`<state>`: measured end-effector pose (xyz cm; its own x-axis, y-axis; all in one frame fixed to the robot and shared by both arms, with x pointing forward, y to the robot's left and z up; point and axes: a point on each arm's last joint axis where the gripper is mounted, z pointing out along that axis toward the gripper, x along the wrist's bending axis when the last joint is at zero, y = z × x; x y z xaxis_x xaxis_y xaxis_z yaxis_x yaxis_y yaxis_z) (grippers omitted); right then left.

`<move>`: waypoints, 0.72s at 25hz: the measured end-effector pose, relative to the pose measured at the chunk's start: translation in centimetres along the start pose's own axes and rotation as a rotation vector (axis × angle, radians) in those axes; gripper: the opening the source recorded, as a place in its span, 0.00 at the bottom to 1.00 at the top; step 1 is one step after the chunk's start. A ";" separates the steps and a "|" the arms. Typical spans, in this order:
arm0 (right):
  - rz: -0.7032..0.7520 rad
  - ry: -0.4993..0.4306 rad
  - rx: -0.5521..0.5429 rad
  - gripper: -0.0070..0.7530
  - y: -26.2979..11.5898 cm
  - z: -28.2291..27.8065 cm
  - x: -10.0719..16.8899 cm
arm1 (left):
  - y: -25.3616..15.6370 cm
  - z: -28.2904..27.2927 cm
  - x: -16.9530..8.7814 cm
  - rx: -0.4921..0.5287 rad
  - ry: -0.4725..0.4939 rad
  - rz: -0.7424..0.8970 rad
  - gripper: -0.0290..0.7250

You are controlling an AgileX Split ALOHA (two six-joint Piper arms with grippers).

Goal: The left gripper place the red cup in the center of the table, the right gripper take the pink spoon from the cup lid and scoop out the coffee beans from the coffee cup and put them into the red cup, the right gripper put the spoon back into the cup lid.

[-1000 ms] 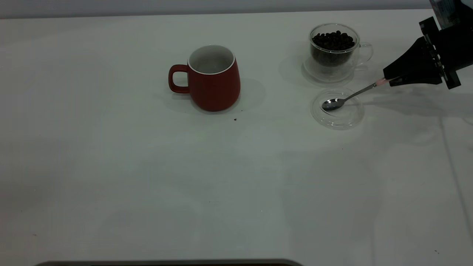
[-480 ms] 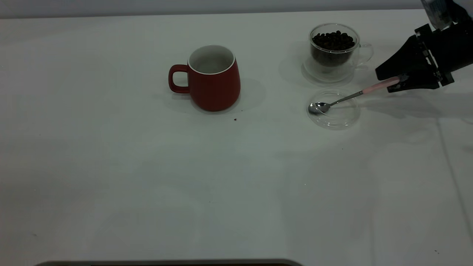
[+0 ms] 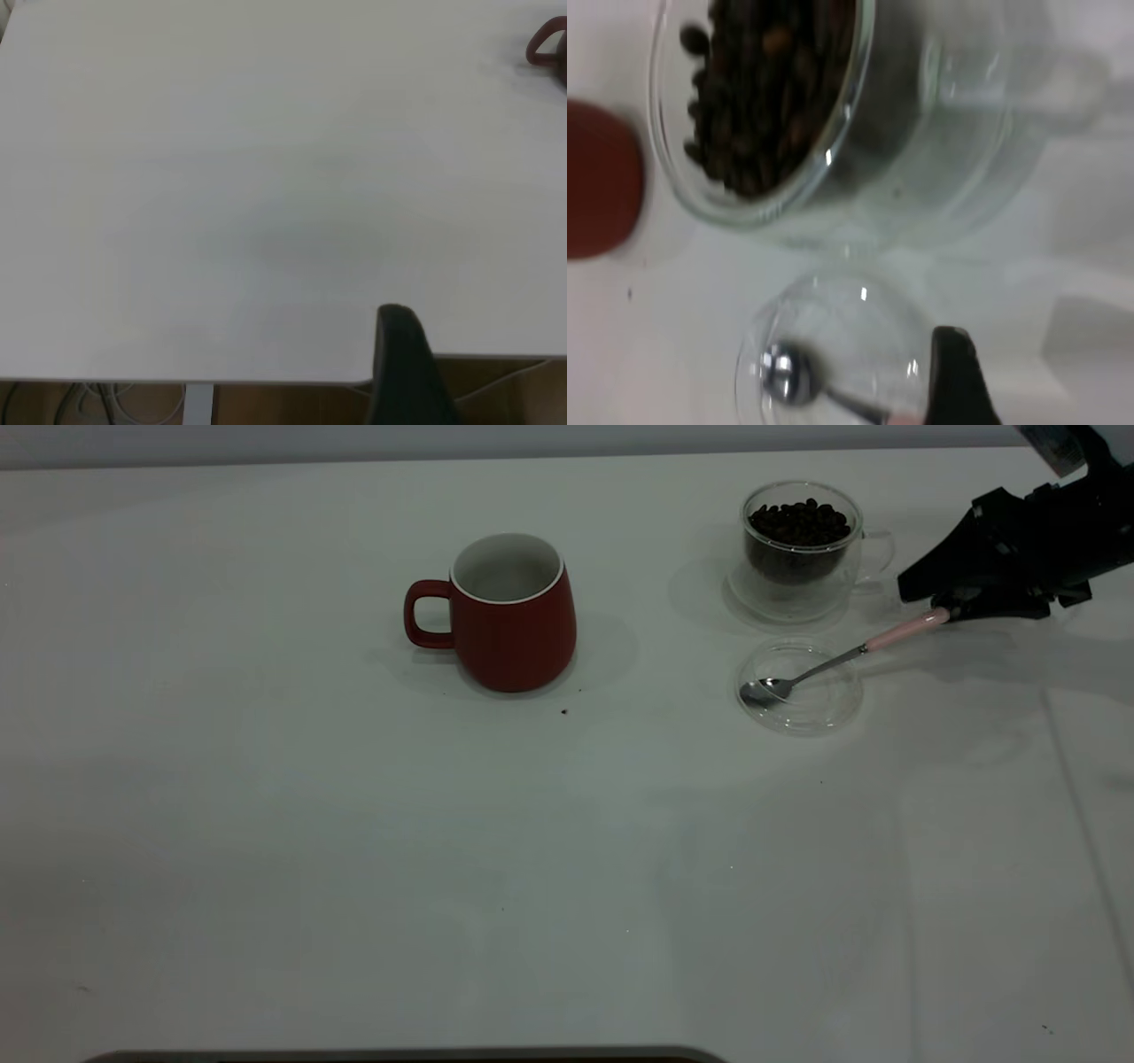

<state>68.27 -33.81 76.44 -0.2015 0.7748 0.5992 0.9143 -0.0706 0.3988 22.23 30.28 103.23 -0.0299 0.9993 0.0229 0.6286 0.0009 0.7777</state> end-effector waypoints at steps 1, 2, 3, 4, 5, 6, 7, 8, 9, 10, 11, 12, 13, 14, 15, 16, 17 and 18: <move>-0.003 -0.007 -0.017 0.70 0.2 0.0 0.0 | 0.0 0.0 0.0 0.000 0.000 0.000 0.69; -0.002 -0.019 -0.042 0.70 0.4 0.0 -0.1 | 0.0 0.0 0.0 0.000 0.000 0.000 0.69; -0.005 -0.035 -0.061 0.70 0.6 -0.1 -0.2 | 0.0 0.0 0.0 0.000 0.000 0.000 0.69; -0.010 -0.053 -0.080 0.70 1.0 -0.3 -0.2 | 0.0 0.0 0.0 0.000 0.000 0.000 0.69; -0.018 -0.074 -0.099 0.70 1.4 -0.6 -0.2 | 0.0 0.0 0.0 0.000 0.000 0.000 0.69; -0.027 -0.090 -0.117 0.70 1.9 -1.2 0.1 | 0.0 0.0 0.0 0.000 0.000 0.000 0.69; -0.036 -0.100 -0.135 0.70 2.5 -1.8 0.5 | 0.0 0.0 0.0 0.000 0.000 0.000 0.69; -0.049 -0.106 -0.161 0.70 3.4 -2.9 1.4 | 0.0 0.0 0.0 0.000 0.000 0.000 0.69; -0.049 -0.107 -0.178 0.70 3.9 -3.9 2.3 | 0.0 0.0 0.0 0.000 0.000 0.000 0.69; -0.052 -0.100 -0.206 0.70 4.7 -5.3 3.6 | 0.0 0.0 0.0 0.000 0.000 0.000 0.69; -0.042 -0.083 -0.231 0.70 5.4 -6.9 5.2 | 0.0 0.0 0.0 0.000 0.000 0.000 0.69; -0.021 -0.044 -0.242 0.70 5.6 -8.3 6.8 | 0.0 0.0 0.0 0.000 0.000 0.000 0.69; -0.021 0.016 -0.247 0.69 6.0 -9.9 9.0 | 0.0 0.0 0.0 0.000 0.000 0.000 0.69; -0.052 0.089 -0.229 0.69 6.0 -11.4 11.6 | 0.0 0.0 0.0 0.000 0.000 0.000 0.69; -0.091 0.153 -0.188 0.69 5.7 -12.4 14.0 | 0.0 0.0 0.0 0.000 0.000 0.000 0.69; -0.161 0.205 -0.114 0.69 5.0 -13.4 16.8 | 0.0 0.0 0.0 0.000 0.000 0.000 0.69; -0.239 0.211 -0.030 0.69 4.0 -14.4 19.3 | 0.0 0.0 0.0 0.000 0.000 0.000 0.69; -0.290 0.183 0.082 0.69 2.5 -14.6 21.2 | 0.0 0.0 0.0 0.000 0.000 0.000 0.69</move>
<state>61.15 -26.77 100.27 -0.5100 0.6292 0.5865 0.8332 0.1922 0.5185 22.23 30.28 103.23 -0.0299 0.9993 0.0229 0.6286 0.0009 0.7777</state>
